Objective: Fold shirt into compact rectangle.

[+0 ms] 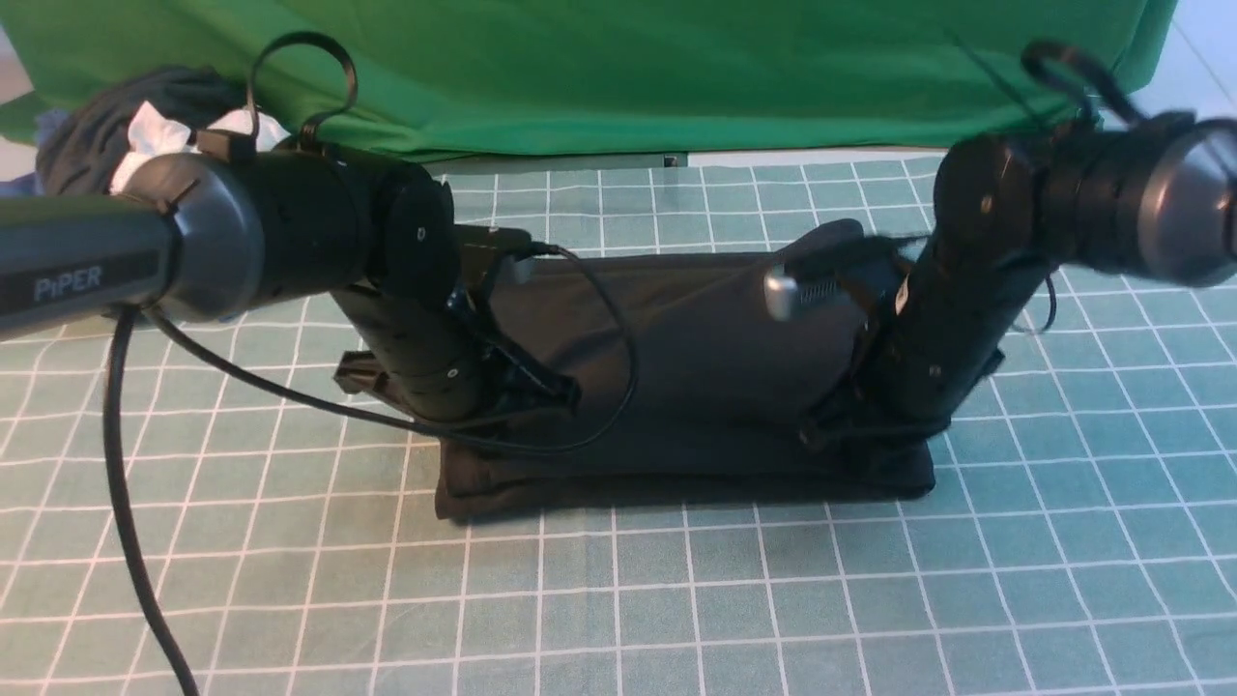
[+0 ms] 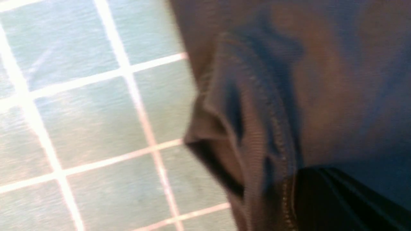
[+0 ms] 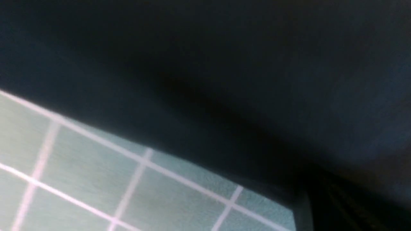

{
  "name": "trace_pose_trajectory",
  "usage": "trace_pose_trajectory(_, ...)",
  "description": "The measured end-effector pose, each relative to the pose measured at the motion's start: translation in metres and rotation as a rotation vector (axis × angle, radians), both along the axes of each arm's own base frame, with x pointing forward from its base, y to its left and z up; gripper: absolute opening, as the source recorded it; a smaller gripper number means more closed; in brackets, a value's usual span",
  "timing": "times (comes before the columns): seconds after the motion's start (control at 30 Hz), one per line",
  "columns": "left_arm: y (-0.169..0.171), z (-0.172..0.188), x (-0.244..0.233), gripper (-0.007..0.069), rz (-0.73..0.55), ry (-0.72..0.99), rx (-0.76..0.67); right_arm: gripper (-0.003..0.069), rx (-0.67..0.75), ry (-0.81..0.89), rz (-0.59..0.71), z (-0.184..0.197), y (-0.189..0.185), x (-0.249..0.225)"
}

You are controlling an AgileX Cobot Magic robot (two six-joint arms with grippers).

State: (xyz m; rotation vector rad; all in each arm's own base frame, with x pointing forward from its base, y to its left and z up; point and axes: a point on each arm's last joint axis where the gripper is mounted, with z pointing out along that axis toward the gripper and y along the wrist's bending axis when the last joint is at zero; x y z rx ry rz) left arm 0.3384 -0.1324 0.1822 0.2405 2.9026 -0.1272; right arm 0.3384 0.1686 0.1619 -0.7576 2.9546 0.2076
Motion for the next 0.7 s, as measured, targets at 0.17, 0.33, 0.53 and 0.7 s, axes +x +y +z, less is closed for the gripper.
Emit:
trace_pose_trajectory(0.17,0.003,-0.002,0.001,0.0011,0.053,-0.024,0.016,-0.0003,0.003,-0.008,-0.068,-0.006,-0.007,-0.002)
trace_pose_trajectory(0.33,0.009,-0.015,-0.007,0.0011,0.062,0.003,0.038,-0.0001,0.003,-0.015,-0.068,-0.004,-0.008,-0.003)
trace_pose_trajectory(0.53,0.016,-0.018,-0.015,0.0011,0.061,0.045,0.099,-0.0001,-0.022,-0.048,-0.040,0.012,-0.017,-0.009)
trace_pose_trajectory(0.7,0.019,0.019,-0.022,0.0011,0.063,-0.052,0.065,-0.0001,-0.031,-0.166,-0.020,0.051,-0.028,-0.013)
